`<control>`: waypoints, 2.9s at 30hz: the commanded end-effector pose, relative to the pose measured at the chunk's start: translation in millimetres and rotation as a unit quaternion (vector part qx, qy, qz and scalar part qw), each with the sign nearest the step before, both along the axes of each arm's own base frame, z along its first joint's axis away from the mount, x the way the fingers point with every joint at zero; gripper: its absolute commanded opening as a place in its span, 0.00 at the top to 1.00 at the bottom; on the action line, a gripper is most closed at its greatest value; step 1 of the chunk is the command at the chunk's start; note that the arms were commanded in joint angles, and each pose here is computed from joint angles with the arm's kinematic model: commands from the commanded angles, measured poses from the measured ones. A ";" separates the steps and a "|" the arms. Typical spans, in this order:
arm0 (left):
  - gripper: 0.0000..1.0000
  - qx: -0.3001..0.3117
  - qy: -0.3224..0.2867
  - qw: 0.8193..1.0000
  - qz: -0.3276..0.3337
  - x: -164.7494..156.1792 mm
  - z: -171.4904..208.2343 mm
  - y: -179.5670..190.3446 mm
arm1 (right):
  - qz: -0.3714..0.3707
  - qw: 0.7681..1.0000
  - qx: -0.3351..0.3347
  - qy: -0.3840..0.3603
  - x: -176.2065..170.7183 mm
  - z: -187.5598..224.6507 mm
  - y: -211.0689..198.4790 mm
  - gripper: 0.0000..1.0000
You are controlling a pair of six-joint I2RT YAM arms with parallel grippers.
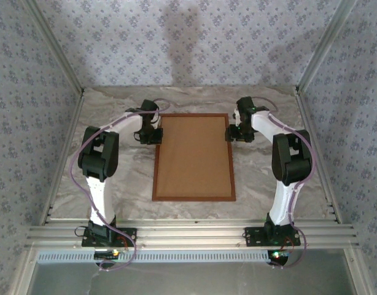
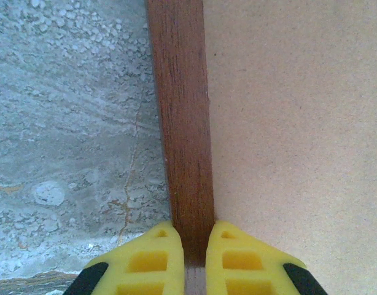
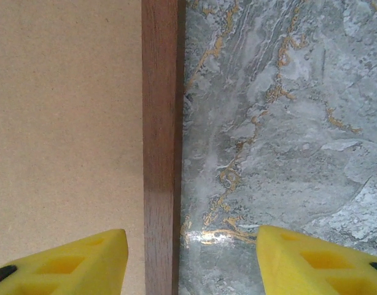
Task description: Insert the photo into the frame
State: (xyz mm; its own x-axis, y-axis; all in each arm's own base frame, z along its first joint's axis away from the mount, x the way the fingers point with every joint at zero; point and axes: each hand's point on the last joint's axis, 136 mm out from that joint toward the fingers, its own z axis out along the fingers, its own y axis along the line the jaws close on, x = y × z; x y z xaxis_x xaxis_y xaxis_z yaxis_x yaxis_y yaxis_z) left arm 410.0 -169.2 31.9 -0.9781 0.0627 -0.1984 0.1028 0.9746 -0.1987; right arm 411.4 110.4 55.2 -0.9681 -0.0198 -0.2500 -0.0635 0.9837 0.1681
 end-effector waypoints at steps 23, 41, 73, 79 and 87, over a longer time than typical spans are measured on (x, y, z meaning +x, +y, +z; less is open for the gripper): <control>1.00 0.039 0.011 0.998 -0.041 27.2 -16.5 -1.7 | -0.083 0.996 -0.004 0.015 -101.7 11.6 -28.1 0.43; 1.00 0.038 0.013 0.998 -0.043 24.3 -16.2 -1.3 | -0.068 0.995 0.058 0.046 -157.7 -13.4 15.8 0.48; 1.00 0.036 0.022 0.998 -0.043 18.8 -22.2 -2.3 | -0.064 0.995 0.026 0.066 -153.4 -41.0 25.3 0.49; 1.00 0.033 0.022 0.998 -0.043 18.6 -21.5 -3.4 | -0.064 0.993 0.008 0.097 -161.4 -55.0 23.6 0.49; 1.00 0.030 0.024 0.998 -0.045 15.9 -23.0 -6.0 | -0.061 0.989 -0.007 0.135 -171.0 -77.1 28.7 0.49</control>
